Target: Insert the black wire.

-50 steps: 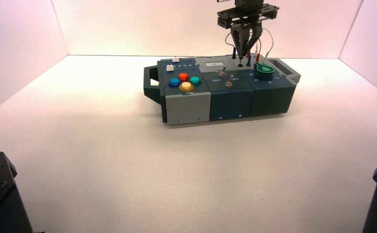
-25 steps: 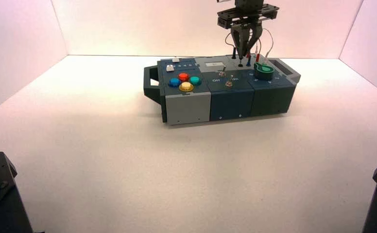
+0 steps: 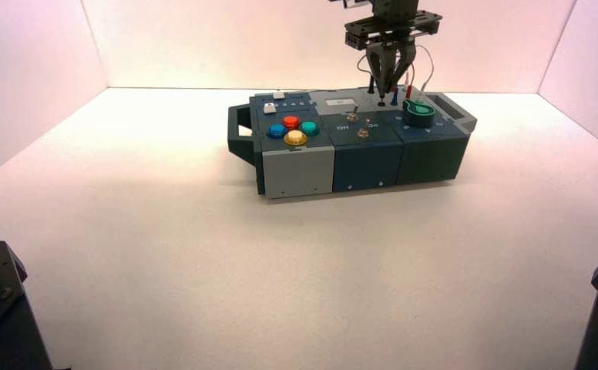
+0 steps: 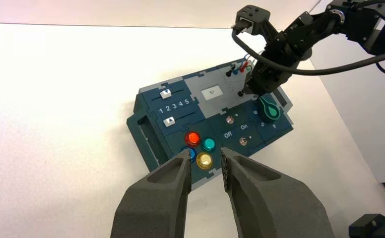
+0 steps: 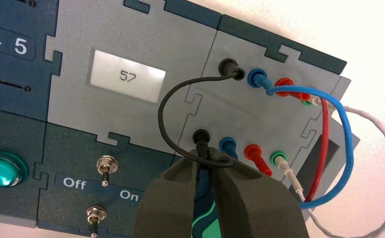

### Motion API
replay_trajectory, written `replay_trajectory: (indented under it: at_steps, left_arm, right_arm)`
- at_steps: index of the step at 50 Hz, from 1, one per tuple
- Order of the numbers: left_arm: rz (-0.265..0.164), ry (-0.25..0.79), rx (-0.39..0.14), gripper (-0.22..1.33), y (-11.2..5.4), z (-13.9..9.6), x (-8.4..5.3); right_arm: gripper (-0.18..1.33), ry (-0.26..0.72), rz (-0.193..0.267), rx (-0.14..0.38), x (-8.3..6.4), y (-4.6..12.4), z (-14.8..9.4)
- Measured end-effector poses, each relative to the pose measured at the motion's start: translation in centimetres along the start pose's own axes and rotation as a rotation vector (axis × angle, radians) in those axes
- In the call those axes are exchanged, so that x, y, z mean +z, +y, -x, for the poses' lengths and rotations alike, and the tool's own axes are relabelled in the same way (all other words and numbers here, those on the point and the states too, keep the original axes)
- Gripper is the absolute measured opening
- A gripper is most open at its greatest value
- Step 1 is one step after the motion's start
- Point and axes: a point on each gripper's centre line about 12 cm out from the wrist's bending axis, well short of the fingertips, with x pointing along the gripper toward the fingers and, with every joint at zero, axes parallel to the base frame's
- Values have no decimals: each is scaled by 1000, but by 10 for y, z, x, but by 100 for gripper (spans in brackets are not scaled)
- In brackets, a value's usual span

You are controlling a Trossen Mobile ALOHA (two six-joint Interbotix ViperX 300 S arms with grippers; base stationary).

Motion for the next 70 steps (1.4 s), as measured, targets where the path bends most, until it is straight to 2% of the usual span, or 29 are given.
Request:
replay_trajectory:
  at_steps: [28,45,48,50,67,68,70]
  left_arm:
    - [1,1,-3,71,-1,1,0]
    - [0,1,-3,71,-1,1,0]
    - [-1,2,-1,71,0,1,0]
    - [1,2,-1,71,0,1,0]
    - [-1,3,-1,71,0,1,-1]
    - [-2,5,-2,71,-1,1,-1]
    - [-1,7,-4,71,-1,2,-1]
  right_arm:
    - [8,49,4,2,3,1,-22]
    - [8,49,6,0,4,1,-20]
    - [12,47,6,0,4,1,-19]
    - [26,43,5,1,4,1,-16]
    - [38,26,-3,1,4,1,-4]
    - [44,15,-6,2,5,1,0]
    - [47,9,-8,2,5,1,4]
